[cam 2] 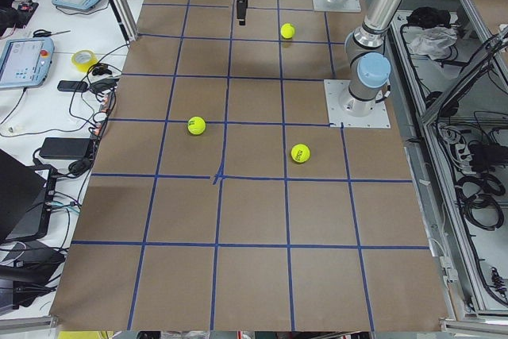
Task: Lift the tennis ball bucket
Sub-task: 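Lower the right gripper around the upright white-and-navy tennis ball can, then close the right gripper on the can's top and lift it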
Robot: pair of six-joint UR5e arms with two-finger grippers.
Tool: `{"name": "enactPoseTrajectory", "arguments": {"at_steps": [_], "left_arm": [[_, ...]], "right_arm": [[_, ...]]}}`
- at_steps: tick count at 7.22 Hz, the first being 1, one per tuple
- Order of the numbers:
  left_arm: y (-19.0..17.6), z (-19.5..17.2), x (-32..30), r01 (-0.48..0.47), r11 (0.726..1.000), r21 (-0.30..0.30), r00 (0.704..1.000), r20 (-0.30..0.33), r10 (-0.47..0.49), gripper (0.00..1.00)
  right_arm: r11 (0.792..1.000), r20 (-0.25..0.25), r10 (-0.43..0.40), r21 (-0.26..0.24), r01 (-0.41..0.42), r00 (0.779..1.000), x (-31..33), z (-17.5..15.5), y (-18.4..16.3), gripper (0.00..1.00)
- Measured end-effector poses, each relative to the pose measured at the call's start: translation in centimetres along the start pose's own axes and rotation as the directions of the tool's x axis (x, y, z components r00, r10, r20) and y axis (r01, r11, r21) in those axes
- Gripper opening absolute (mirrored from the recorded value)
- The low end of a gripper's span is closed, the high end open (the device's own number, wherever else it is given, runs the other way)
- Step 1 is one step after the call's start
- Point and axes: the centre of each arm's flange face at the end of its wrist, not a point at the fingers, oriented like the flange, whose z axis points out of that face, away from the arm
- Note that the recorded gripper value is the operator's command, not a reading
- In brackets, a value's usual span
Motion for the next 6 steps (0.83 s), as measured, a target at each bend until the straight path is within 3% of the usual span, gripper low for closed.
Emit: {"name": "enactPoseTrajectory", "arguments": {"at_steps": [4,6], "left_arm": [[0.0,0.0,-0.1,0.001,1.000,0.002,1.000,0.000,-0.001,1.00],[-0.1,0.0,-0.1,0.001,1.000,0.004,1.000,0.001,-0.001,1.00]], "right_arm": [[1.000,0.019,0.012,0.009,-0.012,1.000,4.7,13.2,-7.7,1.00],[1.000,0.028,-0.011,-0.018,0.011,1.000,4.9,18.2,-8.8,1.00]]}}
